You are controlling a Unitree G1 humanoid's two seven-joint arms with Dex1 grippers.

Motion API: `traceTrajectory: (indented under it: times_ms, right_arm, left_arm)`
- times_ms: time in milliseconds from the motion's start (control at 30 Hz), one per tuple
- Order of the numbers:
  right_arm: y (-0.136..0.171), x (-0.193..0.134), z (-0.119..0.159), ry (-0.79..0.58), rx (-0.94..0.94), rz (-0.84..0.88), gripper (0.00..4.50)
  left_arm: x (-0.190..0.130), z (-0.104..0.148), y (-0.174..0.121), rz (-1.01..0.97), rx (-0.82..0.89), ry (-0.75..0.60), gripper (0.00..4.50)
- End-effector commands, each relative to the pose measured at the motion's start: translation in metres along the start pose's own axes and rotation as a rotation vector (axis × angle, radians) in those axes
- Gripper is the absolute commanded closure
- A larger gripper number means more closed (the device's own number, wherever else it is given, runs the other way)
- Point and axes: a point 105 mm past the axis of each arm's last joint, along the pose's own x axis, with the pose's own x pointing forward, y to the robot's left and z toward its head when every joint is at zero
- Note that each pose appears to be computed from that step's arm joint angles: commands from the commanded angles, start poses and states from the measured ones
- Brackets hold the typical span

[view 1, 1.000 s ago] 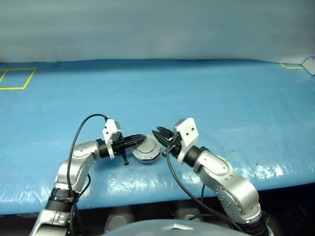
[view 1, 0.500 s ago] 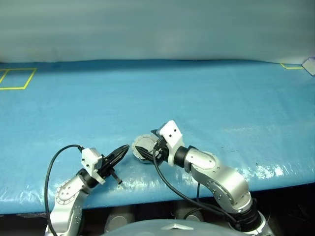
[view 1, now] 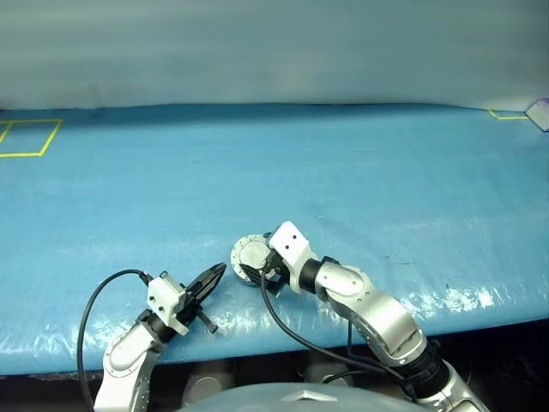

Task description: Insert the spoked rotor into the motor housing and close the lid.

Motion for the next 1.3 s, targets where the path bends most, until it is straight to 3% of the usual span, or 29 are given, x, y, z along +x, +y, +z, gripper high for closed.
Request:
traceTrajectory:
  times_ms: [33,167,533,1300]
  right_arm:
    - [0.0,0.0,0.014,-0.063,-0.031,-0.002,0.39]
    - [0.0,0.0,0.014,-0.064,-0.028,0.004,1.43]
    - [-0.003,-0.001,0.023,-0.069,-0.047,0.021,1.43]
    - [-0.002,0.005,-0.006,0.018,-0.024,-0.011,1.43]
  left_arm:
    - [0.0,-0.001,-0.001,0.004,0.018,-0.023,4.5]
    - [-0.004,-0.009,0.003,0.015,0.024,-0.012,4.5]
    - [-0.006,-0.023,0.005,0.009,0.017,-0.004,4.5]
    - [-0.003,-0.026,0.008,-0.009,0.04,0.001,4.5]
